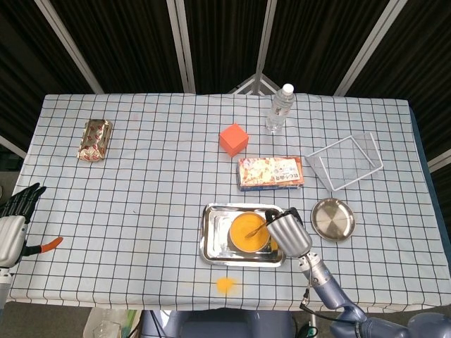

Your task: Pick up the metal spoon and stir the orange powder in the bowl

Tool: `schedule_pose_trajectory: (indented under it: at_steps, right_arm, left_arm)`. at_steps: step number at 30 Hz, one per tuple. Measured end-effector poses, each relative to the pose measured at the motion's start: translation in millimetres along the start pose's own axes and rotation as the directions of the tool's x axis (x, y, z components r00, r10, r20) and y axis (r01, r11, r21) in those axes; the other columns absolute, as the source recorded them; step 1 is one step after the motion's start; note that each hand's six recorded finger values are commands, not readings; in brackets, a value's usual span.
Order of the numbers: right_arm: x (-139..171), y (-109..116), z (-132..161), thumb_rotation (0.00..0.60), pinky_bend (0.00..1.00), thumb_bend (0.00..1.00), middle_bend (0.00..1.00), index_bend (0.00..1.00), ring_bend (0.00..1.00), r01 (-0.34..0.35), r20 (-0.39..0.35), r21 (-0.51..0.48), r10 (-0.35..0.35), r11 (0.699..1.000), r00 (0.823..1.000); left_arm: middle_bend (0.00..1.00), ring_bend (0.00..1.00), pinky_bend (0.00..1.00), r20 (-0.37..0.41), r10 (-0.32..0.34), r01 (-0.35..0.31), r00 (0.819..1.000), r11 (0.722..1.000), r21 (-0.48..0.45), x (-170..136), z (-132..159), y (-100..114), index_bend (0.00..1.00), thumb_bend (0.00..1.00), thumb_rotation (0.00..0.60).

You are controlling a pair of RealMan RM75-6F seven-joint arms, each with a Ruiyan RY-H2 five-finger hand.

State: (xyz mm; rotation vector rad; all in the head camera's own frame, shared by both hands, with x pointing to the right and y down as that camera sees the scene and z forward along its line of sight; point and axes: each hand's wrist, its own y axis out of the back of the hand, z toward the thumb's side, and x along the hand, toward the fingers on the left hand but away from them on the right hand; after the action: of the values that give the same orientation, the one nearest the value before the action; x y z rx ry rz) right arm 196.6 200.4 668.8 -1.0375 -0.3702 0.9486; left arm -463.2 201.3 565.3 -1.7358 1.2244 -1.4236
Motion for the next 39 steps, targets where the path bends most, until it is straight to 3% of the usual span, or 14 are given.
schedule_pose_trajectory:
  at_steps: [6, 12, 20, 31, 39]
  right_arm:
    - [-7, 9, 3, 0.600, 0.97, 0.74, 1.00, 0.83, 1.00, 0.040, -0.053, 0.059, -0.037, 0.997, 0.998]
    - [-8, 13, 11, 0.600, 0.97, 0.74, 1.00, 0.83, 1.00, 0.093, -0.162, 0.211, -0.059, 0.973, 0.985]
    - [-19, 27, 4, 0.600, 0.97, 0.74, 1.00, 0.83, 1.00, 0.114, -0.146, 0.203, -0.085, 0.972, 0.986]
    - [-21, 32, -6, 0.600, 0.97, 0.74, 1.00, 0.83, 1.00, 0.113, -0.122, 0.200, -0.090, 0.973, 0.988]
    - [-19, 29, -6, 0.600, 0.97, 0.74, 1.00, 0.83, 1.00, 0.118, -0.150, 0.237, -0.083, 0.964, 0.985]
  left_arm:
    - [0.00, 0.00, 0.00, 0.000, 0.000, 0.000, 1.000, 1.000, -0.001, 0, 0, 0, 0.00, 0.00, 0.600]
    - [0.00, 0.00, 0.00, 0.000, 0.000, 0.000, 1.000, 1.000, 0.000, 0, 0, 0, 0.00, 0.00, 0.600]
    - [0.00, 0.00, 0.00, -0.001, -0.001, 0.001, 1.000, 1.000, -0.002, 0, 0, 0, 0.00, 0.00, 0.600]
    - [0.00, 0.00, 0.00, -0.001, -0.002, 0.002, 1.000, 1.000, 0.001, 0, 0, 0, 0.00, 0.00, 0.600]
    - [0.00, 0.00, 0.00, -0.001, -0.001, 0.001, 1.000, 1.000, 0.001, 0, 0, 0, 0.00, 0.00, 0.600]
